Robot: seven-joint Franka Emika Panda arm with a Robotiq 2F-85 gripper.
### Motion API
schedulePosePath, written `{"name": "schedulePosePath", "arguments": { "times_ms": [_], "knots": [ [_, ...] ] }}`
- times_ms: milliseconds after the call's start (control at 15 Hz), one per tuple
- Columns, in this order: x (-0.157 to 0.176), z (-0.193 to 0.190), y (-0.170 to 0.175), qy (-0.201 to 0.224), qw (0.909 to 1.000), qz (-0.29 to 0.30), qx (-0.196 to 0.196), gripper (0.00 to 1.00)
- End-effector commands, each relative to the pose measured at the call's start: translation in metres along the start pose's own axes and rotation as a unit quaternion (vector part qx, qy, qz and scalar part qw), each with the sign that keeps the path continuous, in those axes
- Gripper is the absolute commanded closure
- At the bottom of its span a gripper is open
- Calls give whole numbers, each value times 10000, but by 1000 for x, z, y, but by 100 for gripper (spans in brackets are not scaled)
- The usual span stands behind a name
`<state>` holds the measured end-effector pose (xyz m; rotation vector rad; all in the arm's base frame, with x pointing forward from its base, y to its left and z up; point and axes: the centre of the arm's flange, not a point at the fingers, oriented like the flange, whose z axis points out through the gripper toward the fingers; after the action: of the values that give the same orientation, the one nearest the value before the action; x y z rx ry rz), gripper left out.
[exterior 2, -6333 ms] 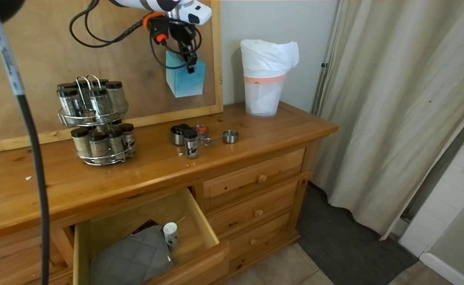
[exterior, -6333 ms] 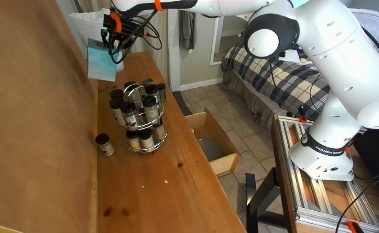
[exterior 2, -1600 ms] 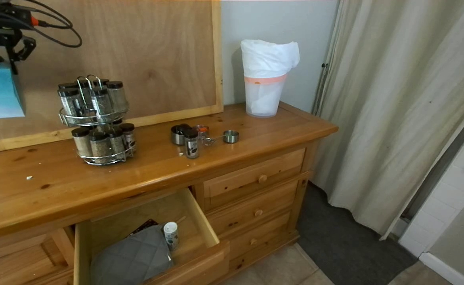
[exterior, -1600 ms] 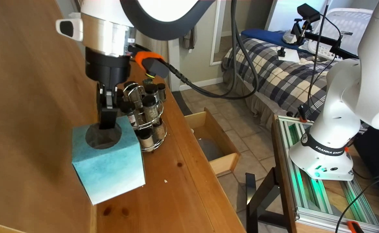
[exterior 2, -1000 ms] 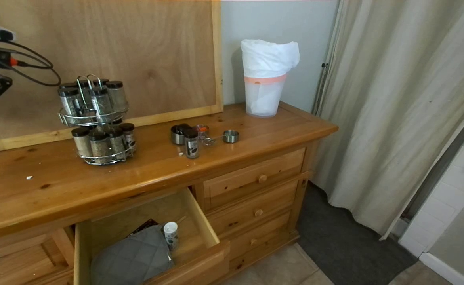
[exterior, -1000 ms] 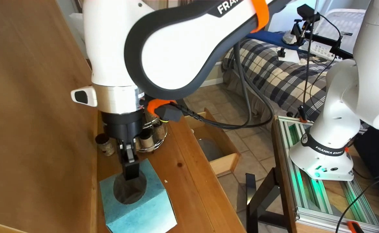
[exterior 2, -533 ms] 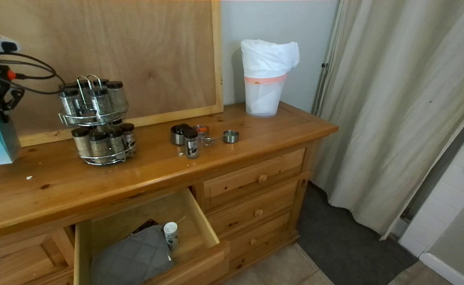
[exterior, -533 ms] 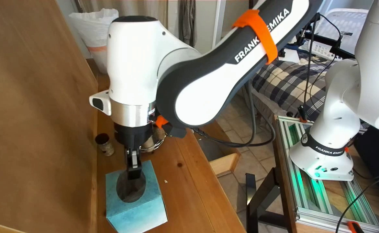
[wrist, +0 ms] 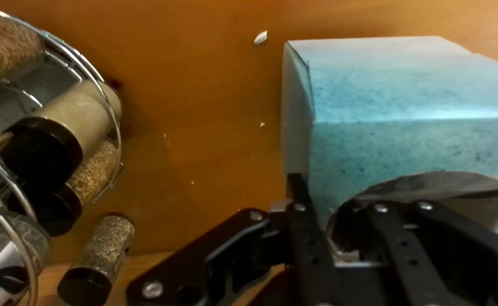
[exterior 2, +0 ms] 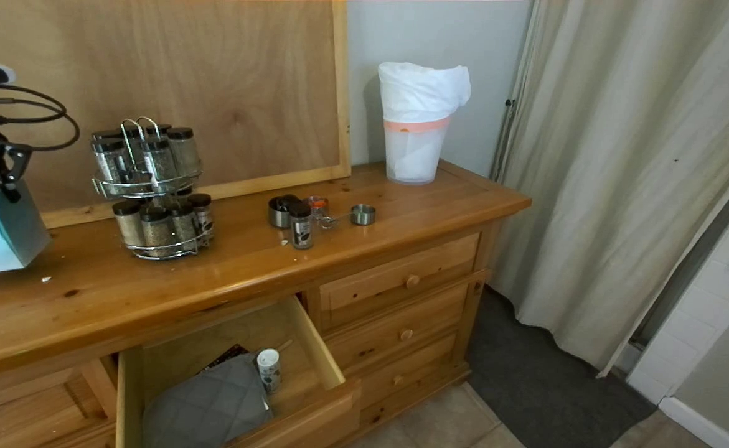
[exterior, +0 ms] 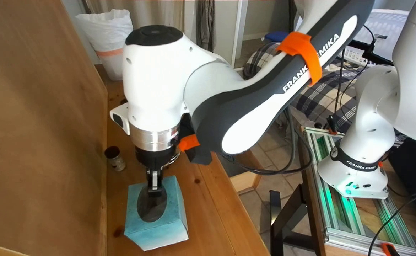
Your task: Move the tissue box to the left.
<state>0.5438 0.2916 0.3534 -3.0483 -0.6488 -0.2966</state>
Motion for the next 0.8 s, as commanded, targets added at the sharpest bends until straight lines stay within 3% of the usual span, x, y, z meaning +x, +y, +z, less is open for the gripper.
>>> {"name": "schedulePosePath", "arguments": {
  "times_ms": [0,200,533,600,667,733],
  "knots": [
    [-11,-11,-18,-200,9981,537,-231,98],
    [-27,3,-22,-186,9918,1245,-220,98],
    [-52,26,-6,-191,9704,2371,-414,98],
    [-55,24,-2,-132,9664,2526,-463,95],
    [-59,19,1,-41,9661,2541,-445,68],
    [-63,13,1,15,9646,2595,-473,67]
  ]
}}
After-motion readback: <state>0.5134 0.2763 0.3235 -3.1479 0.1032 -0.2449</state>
